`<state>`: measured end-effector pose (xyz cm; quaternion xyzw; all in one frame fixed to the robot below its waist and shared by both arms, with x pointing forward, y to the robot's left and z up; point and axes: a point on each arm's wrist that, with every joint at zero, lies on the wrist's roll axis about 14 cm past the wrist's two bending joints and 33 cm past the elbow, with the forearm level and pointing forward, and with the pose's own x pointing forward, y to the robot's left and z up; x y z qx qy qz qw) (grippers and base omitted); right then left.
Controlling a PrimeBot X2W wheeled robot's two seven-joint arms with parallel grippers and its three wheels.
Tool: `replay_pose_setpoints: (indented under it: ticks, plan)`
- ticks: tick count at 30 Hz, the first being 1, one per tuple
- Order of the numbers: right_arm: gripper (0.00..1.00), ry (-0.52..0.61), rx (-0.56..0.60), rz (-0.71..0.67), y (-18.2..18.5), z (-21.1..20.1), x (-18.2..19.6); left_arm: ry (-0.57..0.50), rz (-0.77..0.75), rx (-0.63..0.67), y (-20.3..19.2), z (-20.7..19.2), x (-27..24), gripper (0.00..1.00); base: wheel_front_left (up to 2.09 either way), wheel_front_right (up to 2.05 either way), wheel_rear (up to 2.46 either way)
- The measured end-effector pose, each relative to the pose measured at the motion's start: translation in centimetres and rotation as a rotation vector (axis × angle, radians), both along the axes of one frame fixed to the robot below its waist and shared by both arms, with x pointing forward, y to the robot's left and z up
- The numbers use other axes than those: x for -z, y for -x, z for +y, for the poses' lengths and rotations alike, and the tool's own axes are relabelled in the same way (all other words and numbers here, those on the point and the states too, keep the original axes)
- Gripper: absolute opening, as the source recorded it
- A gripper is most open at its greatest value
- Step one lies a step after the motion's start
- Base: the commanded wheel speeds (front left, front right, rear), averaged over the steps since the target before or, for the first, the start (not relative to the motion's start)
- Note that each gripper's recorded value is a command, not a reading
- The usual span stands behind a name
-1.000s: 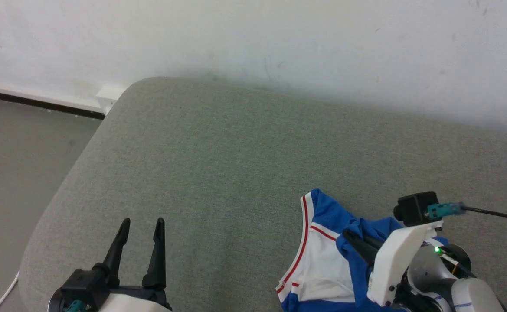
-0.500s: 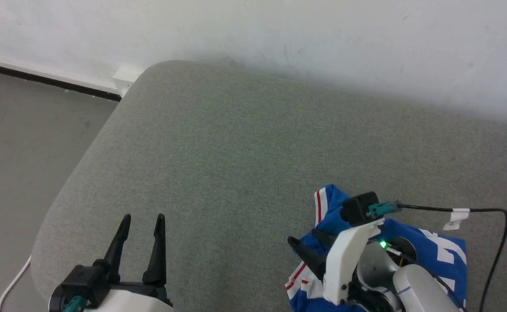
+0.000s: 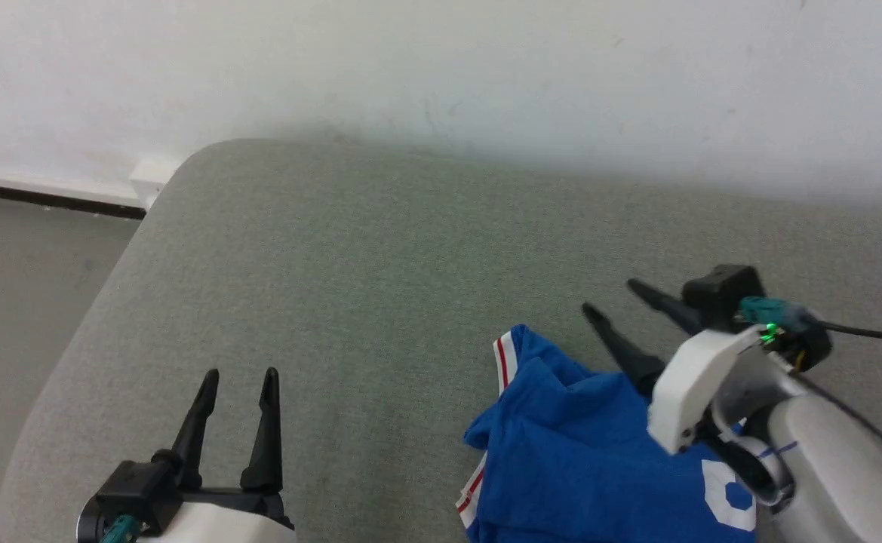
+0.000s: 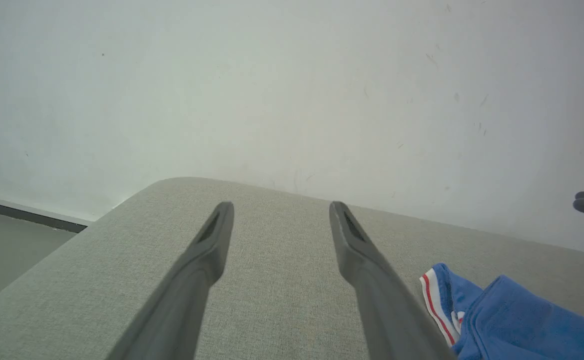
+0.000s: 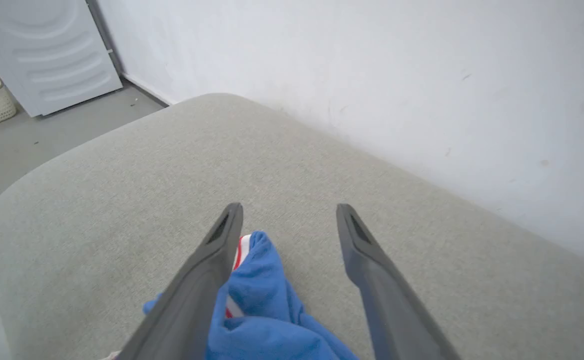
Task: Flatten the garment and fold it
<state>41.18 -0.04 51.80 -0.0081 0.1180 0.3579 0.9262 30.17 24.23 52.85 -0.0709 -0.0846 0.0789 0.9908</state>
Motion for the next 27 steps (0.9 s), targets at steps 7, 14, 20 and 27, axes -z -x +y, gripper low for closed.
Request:
replay_pose_setpoints:
  ticks: [7, 14, 20, 27]
  plan:
    - [1.00, 0.062, 0.259, -0.341, -3.6, -11.1, -6.5, -0.005, -0.035, 0.063, -1.5, -1.7, -1.1, 1.00, 0.00, 0.00, 0.00]
    - [1.00, 0.096, 0.501, -0.528, -1.2, -20.1, -8.9, -0.011, -0.062, 0.120, -2.8, -3.3, -2.0, 1.00, 0.00, 0.00, 0.00]
    - [1.00, 0.066, 0.622, -0.584, 3.1, -22.4, -8.3, -0.030, -0.081, 0.163, -3.5, -4.6, -2.6, 1.00, 0.00, 0.00, 0.00]
    - [1.00, 0.026, 0.666, -0.540, 6.4, -21.5, -5.9, -0.056, -0.083, 0.182, -3.4, -5.3, -2.8, 1.00, 0.00, 0.00, 0.00]
